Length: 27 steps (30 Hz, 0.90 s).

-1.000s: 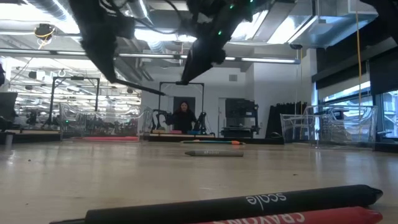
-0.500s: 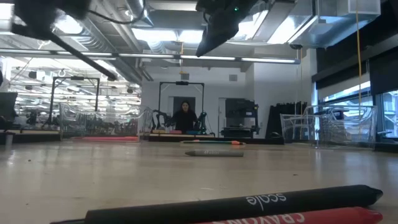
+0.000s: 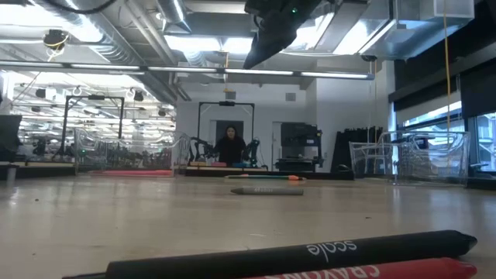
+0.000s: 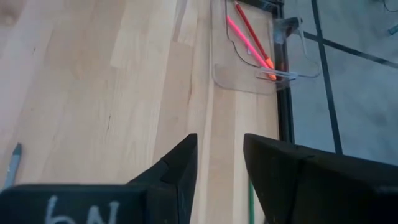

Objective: Sort crayons/erasers/pens/pencils in bins
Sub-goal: Put the left black pen into the bottom left transparent bin

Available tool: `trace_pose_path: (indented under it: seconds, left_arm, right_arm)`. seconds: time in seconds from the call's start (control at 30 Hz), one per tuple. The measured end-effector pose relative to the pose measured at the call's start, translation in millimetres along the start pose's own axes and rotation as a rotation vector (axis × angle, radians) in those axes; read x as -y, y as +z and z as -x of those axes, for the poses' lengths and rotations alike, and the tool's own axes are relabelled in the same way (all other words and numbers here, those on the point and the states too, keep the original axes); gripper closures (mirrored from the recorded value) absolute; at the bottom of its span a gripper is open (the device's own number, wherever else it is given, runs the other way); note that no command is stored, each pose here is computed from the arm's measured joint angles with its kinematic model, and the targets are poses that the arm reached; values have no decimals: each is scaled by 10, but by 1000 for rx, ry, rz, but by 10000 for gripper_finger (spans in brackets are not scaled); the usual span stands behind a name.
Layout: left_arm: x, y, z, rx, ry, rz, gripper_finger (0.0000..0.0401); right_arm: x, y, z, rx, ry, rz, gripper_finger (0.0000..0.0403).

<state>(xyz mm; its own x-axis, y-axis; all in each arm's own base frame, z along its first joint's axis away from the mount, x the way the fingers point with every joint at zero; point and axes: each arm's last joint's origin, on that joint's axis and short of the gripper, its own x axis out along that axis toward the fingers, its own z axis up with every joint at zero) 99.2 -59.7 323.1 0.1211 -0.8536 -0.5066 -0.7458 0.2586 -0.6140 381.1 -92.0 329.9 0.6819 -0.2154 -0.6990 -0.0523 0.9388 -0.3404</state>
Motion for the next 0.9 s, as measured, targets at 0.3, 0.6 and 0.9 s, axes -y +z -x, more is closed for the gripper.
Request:
trace_pose_path:
  seconds: [0.3, 0.6, 0.9]
  left_arm:
    - [20, 91, -241, -17, 196, 61, 376]
    - [157, 339, -691, -160, 371, -19, 379]
    - [180, 594, -1030, -212, 487, -57, 379]
  right_arm:
    - [-1, -1, 0, 0, 1, -18, 270]
    - [-3, -1, 0, 2, 8, -17, 270]
    - [-26, 9, 1, 39, 92, -15, 270]
